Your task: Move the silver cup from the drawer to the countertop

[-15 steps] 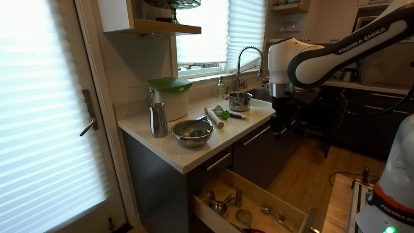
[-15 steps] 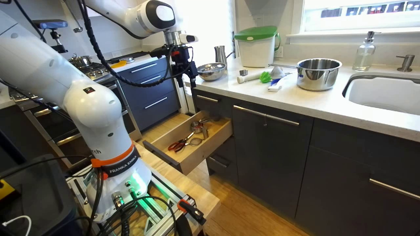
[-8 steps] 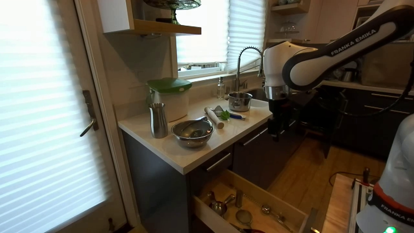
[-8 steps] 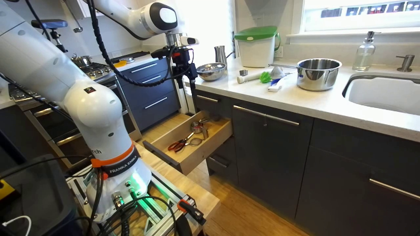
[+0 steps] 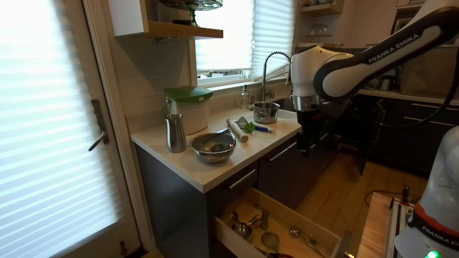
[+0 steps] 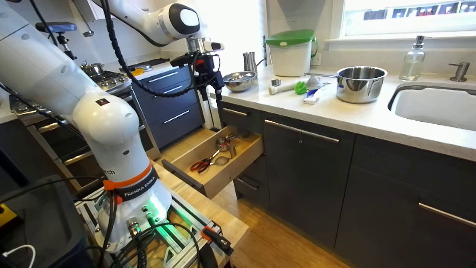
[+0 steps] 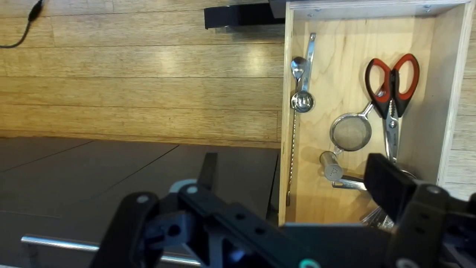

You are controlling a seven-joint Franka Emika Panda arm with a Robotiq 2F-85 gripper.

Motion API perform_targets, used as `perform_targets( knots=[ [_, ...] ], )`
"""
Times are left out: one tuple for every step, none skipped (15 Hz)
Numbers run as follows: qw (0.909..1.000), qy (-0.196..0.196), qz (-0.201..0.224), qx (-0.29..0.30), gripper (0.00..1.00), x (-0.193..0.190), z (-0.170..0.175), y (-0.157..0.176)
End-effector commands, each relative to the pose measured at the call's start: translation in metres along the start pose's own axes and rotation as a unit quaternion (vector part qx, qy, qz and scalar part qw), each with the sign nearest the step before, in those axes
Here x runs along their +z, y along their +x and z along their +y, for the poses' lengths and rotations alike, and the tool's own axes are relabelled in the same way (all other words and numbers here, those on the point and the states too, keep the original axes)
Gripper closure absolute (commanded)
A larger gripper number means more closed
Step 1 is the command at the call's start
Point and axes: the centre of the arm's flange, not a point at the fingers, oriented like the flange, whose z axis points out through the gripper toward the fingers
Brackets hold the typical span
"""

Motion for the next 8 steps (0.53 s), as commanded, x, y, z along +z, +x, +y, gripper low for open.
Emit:
perform_targets(
  knots=[
    [0.9994,0.005,0.024,-0.026,0.0,0.023,-0.022,0.005],
    [0.9989,0.019,0.027,-0.035,0.0,0.037,-0.033,0.006],
    [0.9983,0.034,0.028,-0.039,0.0,0.048,-0.042,0.006],
    [0.9972,0.056,0.02,-0.044,0.0,0.064,-0.049,0.004],
    [0.9956,0.078,0.013,-0.051,0.0,0.076,-0.054,-0.002],
    [0.9942,0.093,0.006,-0.054,0.0,0.083,-0.056,-0.008],
    [0.9972,0.059,0.018,-0.042,0.0,0.06,-0.05,-0.002],
    [0.997,0.061,0.011,-0.046,0.0,0.068,-0.053,-0.004]
  ],
)
